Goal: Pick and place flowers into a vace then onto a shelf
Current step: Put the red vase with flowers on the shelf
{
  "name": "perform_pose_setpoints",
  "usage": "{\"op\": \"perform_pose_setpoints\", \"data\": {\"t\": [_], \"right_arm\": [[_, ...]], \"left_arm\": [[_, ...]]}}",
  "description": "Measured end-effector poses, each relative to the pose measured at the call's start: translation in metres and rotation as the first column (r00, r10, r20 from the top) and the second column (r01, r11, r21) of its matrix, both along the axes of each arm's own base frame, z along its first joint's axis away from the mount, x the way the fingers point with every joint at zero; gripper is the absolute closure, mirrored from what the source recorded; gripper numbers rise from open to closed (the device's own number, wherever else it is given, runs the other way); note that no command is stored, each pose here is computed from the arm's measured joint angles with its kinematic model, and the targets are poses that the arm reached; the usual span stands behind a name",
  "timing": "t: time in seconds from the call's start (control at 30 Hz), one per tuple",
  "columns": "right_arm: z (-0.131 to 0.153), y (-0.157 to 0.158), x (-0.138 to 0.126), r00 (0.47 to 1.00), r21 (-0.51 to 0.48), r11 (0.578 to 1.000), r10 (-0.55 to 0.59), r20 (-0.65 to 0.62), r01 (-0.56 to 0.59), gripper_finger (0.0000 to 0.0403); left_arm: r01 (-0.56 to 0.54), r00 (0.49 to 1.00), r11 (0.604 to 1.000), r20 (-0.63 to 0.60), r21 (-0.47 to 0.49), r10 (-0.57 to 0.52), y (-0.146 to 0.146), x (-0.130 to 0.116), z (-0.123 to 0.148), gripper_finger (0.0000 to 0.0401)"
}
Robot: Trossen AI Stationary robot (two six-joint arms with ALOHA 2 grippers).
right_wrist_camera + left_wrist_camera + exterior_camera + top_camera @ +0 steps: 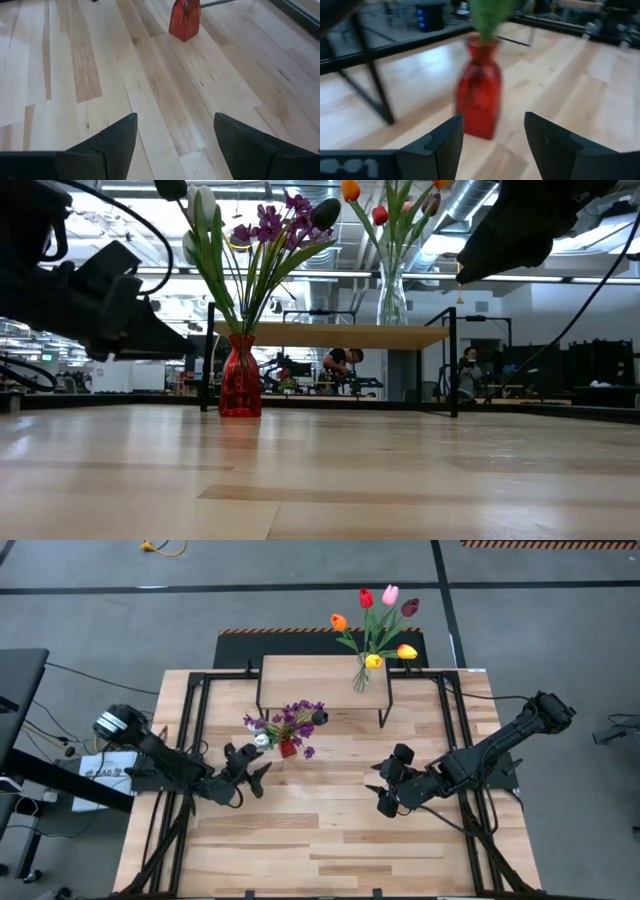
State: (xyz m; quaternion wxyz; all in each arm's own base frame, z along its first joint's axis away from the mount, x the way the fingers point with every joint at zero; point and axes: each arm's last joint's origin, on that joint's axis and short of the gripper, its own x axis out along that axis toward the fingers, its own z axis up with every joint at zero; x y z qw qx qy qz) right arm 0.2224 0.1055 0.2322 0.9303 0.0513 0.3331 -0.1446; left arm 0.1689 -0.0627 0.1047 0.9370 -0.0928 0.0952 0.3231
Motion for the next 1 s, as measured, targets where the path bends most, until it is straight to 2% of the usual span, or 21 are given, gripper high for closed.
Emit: {"op": "perform_pose_setpoints", "data": {"t": [0.13,0.23,0.4,0.57,1.0], "right_arm": [[0.0,0.0,0.0,1.0,0.0,1.0,0.0,0.0,0.0,0.0147],[0.0,0.0,0.0,1.0,0.0,1.0,0.0,0.0,0.0,0.0147],[0.0,0.0,0.0,1.0,0.006,1.0,-0.005,0.002,0.005,0.0147],[0.0,0.0,0.0,1.0,0.014,1.0,-0.008,0.003,0.008,0.0147],[-0.001,0.0,-0.001,1.0,0.023,1.0,0.005,-0.02,-0.004,0.0147]], "left_arm": [[0.096,0.995,0.995,-0.003,0.022,-0.096,-0.006,0.009,-0.008,0.0202],[0.114,0.993,0.992,0.018,0.048,-0.115,-0.009,0.013,-0.013,0.0202],[0.036,0.997,0.997,0.058,0.068,-0.04,-0.007,0.015,-0.024,0.0202],[0.008,0.995,0.998,0.094,0.06,-0.014,-0.003,0.021,-0.03,0.0202],[-0.021,0.997,0.996,0.078,0.085,0.014,0.011,0.033,-0.031,0.0202]]}}
